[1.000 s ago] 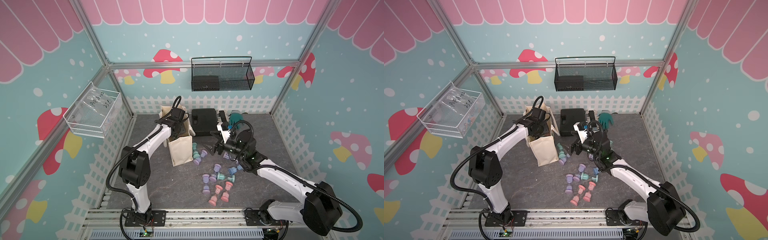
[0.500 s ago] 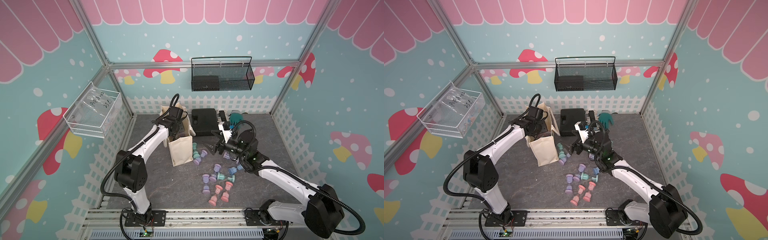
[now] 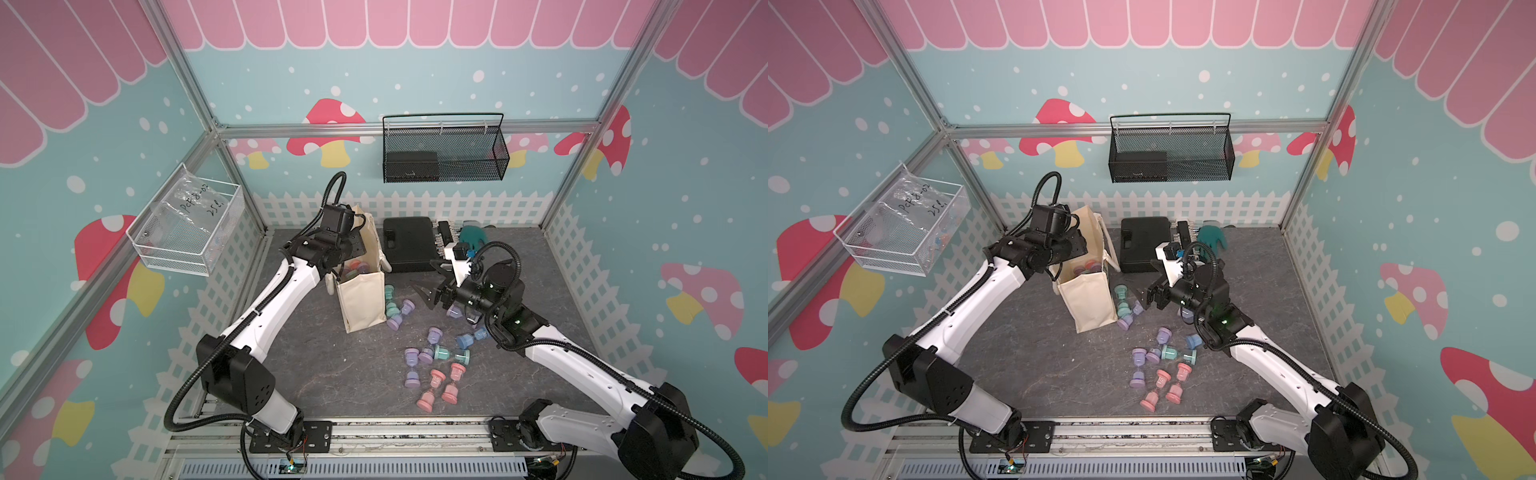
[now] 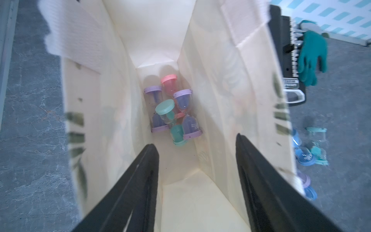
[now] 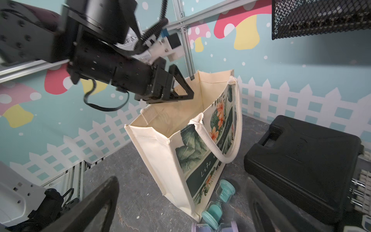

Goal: Put the hourglass into the canvas bag
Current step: Place the hourglass in the canvas bag, then pick up the hourglass from the center of the board.

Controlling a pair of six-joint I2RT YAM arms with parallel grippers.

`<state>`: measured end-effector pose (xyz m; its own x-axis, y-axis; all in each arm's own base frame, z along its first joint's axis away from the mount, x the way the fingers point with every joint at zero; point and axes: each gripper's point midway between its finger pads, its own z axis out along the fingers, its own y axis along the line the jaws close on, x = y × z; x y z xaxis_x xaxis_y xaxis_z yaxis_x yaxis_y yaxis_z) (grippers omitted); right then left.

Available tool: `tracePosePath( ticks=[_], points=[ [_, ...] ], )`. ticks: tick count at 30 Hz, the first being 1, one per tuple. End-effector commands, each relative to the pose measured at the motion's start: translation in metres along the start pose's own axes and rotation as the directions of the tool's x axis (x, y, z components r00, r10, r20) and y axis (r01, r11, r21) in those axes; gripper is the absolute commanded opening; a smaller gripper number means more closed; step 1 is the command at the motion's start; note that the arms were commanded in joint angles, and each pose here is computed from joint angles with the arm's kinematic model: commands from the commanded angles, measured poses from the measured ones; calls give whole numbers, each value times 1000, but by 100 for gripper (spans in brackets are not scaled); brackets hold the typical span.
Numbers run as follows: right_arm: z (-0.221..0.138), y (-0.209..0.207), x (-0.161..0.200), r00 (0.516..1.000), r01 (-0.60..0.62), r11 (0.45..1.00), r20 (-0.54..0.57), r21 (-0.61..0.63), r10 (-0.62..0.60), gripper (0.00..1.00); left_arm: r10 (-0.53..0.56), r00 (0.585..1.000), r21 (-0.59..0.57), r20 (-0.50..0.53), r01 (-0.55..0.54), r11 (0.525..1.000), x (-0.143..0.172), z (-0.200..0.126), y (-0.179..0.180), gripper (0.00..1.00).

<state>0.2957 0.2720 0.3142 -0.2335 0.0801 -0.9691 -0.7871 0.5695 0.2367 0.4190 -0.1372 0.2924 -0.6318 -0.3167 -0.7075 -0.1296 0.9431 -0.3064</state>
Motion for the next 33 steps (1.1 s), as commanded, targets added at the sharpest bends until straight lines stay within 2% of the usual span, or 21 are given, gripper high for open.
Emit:
tracePosePath(
  ticks=[1,7,16,24,29,33],
  points=[
    [-9,-14,10,999,-34,996,-36,80,37,100,61,995,78,82,-68,995,-15,-42,-24,62],
    [-17,-23,22,995,-73,990,-59,124,81,100,153,974,177,165,-182,967,-6,-88,-54,63],
    [-29,-33,59,983,-119,981,-123,154,139,100,309,943,310,123,-332,891,64,-106,-84,63],
    [-38,-38,100,971,-116,978,-186,172,148,100,382,924,348,10,-362,865,129,-70,-89,63],
    [-42,-42,117,966,-116,975,-207,189,155,99,393,917,330,-74,-349,877,159,-40,-91,63],
    [-46,-44,126,967,-109,974,-206,198,150,100,419,903,279,-96,-379,882,174,-17,-92,63]
  ],
)
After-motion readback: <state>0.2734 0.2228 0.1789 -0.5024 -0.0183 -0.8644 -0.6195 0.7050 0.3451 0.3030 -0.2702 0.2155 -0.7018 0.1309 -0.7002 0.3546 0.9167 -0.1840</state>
